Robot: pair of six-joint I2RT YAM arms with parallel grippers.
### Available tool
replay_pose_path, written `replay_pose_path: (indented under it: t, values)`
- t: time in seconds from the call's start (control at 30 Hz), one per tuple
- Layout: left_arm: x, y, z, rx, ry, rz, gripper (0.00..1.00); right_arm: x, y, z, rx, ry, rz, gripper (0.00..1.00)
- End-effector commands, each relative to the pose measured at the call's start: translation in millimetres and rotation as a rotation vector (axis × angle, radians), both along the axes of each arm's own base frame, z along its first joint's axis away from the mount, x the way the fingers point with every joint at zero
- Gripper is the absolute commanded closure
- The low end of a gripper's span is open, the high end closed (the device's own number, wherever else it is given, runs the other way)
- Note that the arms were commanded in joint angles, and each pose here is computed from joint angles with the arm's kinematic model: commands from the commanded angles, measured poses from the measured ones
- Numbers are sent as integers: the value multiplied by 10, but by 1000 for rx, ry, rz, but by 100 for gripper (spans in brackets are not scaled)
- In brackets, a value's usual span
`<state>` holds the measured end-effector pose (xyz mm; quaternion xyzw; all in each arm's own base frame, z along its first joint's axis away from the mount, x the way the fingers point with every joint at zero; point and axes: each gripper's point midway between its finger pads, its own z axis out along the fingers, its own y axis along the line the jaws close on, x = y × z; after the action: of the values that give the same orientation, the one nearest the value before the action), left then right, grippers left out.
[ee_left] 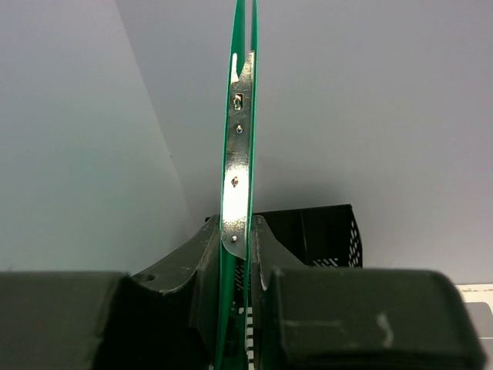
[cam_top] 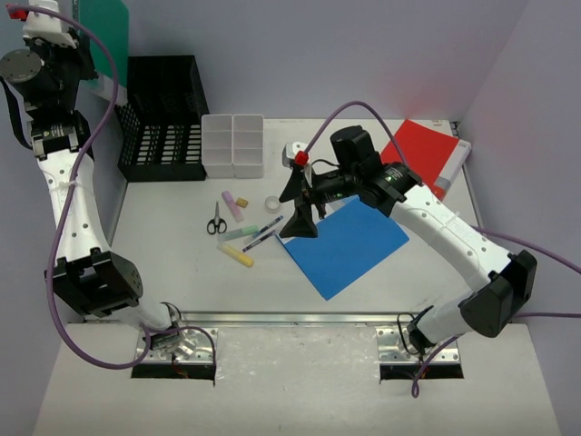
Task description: Organize the desk
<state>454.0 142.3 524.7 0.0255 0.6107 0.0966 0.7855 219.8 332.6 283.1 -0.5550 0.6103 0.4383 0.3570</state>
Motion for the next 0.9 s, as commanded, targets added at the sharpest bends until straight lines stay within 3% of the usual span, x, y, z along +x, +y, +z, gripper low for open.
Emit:
replay_pose_path:
  t: [0.0,0.33,0.87]
  values:
    - [-70,118,299,63,-123,31,100,52,41,159,40,-41,20,1]
    - [33,270,-88,49,-50,34,100,75,66,119,35,-31,25,1]
    - [-284,296,-650,21,65,52,100,41,70,204,57,-21,26,1]
